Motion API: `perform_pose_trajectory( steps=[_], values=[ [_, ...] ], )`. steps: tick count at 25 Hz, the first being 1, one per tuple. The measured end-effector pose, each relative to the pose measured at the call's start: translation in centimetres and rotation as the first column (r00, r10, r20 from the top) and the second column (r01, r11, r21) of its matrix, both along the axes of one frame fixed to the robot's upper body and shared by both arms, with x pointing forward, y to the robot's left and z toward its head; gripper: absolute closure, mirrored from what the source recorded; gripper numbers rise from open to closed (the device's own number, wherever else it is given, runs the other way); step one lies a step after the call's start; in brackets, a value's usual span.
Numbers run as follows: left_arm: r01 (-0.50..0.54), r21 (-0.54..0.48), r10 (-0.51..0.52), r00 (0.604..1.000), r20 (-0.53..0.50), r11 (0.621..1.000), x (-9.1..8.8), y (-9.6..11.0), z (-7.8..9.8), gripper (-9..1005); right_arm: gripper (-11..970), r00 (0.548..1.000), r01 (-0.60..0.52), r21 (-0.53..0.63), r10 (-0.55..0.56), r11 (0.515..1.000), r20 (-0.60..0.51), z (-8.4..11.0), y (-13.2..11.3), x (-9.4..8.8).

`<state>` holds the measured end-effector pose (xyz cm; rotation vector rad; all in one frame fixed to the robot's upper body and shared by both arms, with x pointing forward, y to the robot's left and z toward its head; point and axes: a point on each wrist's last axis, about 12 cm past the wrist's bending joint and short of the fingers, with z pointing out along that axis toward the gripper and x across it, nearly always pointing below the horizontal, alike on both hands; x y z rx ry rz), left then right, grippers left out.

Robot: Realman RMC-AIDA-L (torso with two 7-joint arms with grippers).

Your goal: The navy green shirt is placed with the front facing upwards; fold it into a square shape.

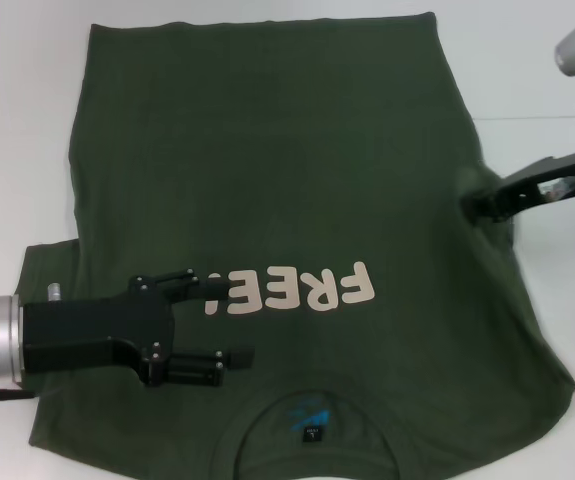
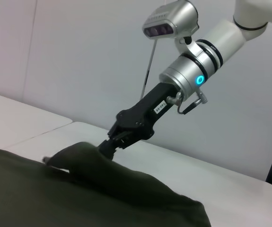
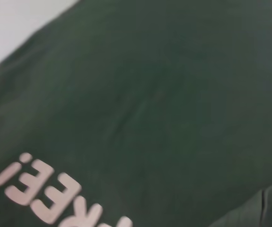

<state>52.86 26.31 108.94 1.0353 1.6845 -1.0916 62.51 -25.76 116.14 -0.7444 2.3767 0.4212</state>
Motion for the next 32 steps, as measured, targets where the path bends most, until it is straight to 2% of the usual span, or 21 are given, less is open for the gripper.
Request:
perform_pose_trajectory(
  steps=[10, 22, 32],
  values=[
    [-0.006, 0.000, 0.006, 1.000, -0.003, 1.000, -0.1, 0.1, -0.1, 53, 929, 0.999, -0.049, 0.011, 0.049, 0.999, -0.006, -1.4, 2.1, 0.6],
    [-0.016, 0.006, 0.016, 1.000, -0.004, 1.000, -0.1, 0.2, -0.2, 55, 924, 0.991, -0.131, 0.021, 0.132, 0.991, -0.027, -2.0, 4.2, 0.2],
    [-0.016, 0.006, 0.016, 1.000, -0.003, 1.000, -0.1, 0.2, -0.2, 56, 919, 0.989, -0.141, 0.019, 0.142, 0.990, -0.044, -2.6, 4.5, 0.0]
  ],
)
